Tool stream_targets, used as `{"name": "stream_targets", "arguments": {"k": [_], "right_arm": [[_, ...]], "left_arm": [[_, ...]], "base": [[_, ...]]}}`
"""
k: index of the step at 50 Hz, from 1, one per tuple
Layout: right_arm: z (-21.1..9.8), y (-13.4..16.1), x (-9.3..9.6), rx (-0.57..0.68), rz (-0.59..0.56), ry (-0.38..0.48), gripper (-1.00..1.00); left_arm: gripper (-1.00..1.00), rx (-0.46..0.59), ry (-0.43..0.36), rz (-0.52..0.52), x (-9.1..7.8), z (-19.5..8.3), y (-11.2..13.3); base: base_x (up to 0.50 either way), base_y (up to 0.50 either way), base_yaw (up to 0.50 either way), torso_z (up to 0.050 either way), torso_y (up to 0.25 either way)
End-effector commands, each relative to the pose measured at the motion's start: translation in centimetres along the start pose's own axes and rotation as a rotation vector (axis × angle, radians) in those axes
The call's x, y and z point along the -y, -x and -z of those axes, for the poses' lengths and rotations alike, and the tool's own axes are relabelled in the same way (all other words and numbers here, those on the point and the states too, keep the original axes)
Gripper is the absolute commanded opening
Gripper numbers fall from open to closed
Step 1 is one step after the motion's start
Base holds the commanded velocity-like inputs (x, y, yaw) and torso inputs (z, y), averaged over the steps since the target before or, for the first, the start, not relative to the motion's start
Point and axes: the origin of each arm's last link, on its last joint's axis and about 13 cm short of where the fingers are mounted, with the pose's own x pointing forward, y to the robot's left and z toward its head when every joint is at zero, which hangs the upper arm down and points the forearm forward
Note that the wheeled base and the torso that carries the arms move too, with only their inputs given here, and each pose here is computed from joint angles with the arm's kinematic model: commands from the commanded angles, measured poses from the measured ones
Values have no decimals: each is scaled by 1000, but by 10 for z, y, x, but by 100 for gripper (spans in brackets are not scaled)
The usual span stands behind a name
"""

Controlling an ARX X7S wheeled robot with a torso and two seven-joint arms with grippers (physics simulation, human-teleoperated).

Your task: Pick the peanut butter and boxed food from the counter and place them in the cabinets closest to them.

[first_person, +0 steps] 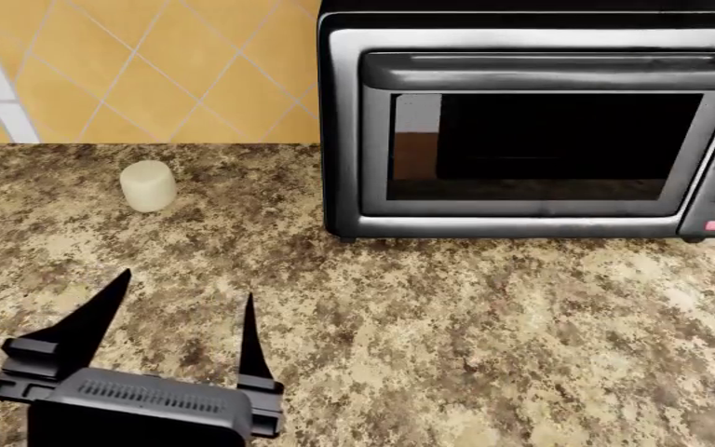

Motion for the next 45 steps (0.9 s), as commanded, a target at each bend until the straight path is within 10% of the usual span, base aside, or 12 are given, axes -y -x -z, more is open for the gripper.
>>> {"name": "stream_targets", "arguments": {"k": [1,16,23,45], "right_arm": [[1,-70,-9,-8,70,64,-100],[81,-157,-15,-439,162,210,-100],[120,-150,-3,-892,179,13,-100],[162,-129,16,-1022,247,49,-100]], "left_arm": [[100,0,3,16,2,1,1],[100,-2,-16,17,2,-1,4],[100,-10,-17,9,1,-2,6],[100,-30,-29,3,3,-2,9]], "base": [[0,0,0,0,0],[0,0,0,0,0],[0,0,1,0,0],[10,0,5,0,0]]}}
